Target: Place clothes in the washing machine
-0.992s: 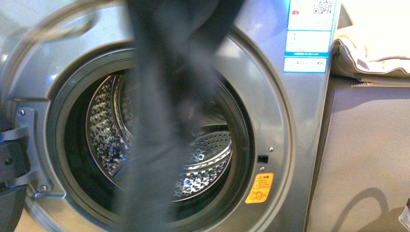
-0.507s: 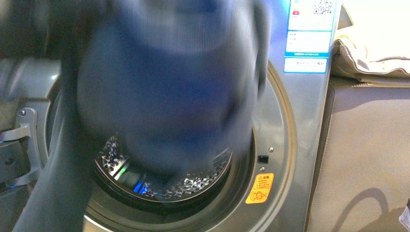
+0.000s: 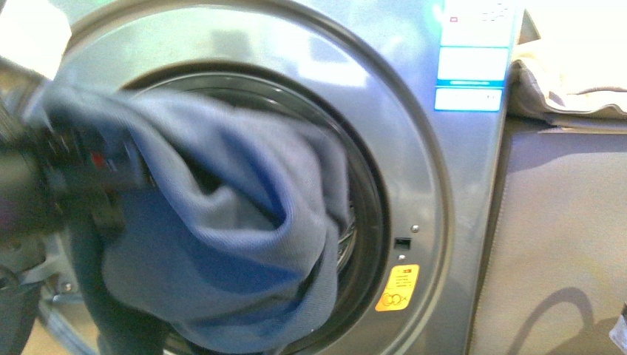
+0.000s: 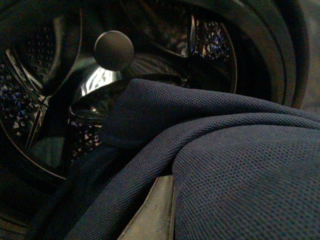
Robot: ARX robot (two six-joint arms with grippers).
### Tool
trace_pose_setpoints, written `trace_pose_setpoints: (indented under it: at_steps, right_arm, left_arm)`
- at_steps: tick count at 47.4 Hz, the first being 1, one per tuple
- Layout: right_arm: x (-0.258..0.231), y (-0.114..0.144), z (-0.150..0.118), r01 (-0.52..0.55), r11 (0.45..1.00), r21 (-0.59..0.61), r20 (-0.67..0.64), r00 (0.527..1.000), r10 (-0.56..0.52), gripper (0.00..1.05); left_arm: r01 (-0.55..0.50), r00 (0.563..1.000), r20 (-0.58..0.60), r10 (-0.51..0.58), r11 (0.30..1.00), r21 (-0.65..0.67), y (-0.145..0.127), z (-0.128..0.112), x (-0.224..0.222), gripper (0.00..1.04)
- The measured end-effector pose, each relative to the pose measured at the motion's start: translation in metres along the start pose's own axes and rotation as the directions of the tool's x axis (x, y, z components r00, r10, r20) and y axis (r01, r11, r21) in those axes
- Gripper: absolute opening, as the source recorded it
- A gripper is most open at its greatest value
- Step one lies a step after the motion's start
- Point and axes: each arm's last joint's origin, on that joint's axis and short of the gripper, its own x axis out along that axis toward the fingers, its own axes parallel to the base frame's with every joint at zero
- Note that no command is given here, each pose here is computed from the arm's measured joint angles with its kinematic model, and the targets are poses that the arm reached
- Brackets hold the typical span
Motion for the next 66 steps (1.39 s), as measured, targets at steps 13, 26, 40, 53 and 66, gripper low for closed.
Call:
trace_pose_setpoints:
  at_steps: [13,26,40,53,66]
  right_arm:
    - [-0.041,-0.063,-0.141,0.021,0.999,-0.028,-0.025,0.999,-0.022,0.03]
    - [-0.068,-0.055,-0.226,0.042,0.998,-0.039,-0.059,0.997,-0.044,0.02]
    - [-0.070,-0.064,-0.226,0.002,0.999,-0.034,-0.053,0.999,-0.004,0.02]
    - [-0.070,-0.073,-0.226,0.006,0.999,-0.035,-0.053,0.999,-0.008,0.02]
    - [-0.070,-0.085,-0.226,0.016,0.999,-0.036,-0.055,0.998,-0.018,0.02]
  left_arm:
    - [-0.040,0.999,-0.021,0.040,0.999,-0.013,0.006,-0.016,0.020,0.07]
    - [-0.136,0.991,-0.004,0.136,0.991,-0.009,0.014,-0.028,0.054,0.07]
    - [-0.193,0.981,-0.021,0.193,0.981,-0.003,0.020,-0.045,0.088,0.07]
    - [-0.254,0.967,0.003,0.254,0.967,0.035,0.027,-0.053,0.117,0.07]
    - [-0.359,0.933,0.046,0.357,0.932,0.049,0.037,-0.064,0.154,0.07]
